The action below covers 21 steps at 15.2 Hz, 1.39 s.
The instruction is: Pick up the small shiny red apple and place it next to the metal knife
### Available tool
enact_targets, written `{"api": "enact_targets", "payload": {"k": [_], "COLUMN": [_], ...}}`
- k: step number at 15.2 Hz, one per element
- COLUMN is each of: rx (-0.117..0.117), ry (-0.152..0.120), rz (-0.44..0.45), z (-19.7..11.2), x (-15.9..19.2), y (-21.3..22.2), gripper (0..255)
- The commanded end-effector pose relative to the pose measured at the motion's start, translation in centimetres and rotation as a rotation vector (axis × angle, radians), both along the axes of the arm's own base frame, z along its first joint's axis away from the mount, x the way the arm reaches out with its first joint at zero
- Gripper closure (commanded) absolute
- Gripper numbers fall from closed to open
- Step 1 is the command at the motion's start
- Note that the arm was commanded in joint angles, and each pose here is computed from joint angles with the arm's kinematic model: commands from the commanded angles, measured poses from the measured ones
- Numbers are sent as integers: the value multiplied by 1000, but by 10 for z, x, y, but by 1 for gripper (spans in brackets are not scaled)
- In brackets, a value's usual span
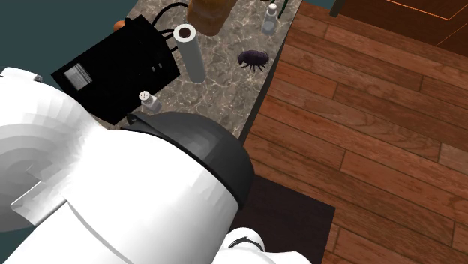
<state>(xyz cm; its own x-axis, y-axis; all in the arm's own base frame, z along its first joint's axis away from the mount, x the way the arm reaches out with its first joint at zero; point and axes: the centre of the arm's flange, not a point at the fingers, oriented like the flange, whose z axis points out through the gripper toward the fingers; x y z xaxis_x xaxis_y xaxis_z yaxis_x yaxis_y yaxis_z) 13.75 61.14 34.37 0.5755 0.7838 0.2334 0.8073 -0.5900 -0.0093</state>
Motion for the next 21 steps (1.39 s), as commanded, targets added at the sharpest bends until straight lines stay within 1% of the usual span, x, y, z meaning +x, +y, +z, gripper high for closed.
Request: {"api": "enact_targets", "payload": {"k": [1, 4, 9, 10, 11, 16, 21], "rx": [-43, -43, -43, -33, -33, -199, -364], "ry": [-1, -2, -2, -5, -5, -125, -245], "rz": [-31, -32, -32, -27, -27, -14, -1], "z": [-8, -14, -12, -8, -8, 16, 31], "x": [15, 9, 10, 8, 8, -65, -141], "y": [-11, -13, -15, -13, -13, -11, -8], "gripper": [255, 255, 255, 255, 0, 0, 0]}}
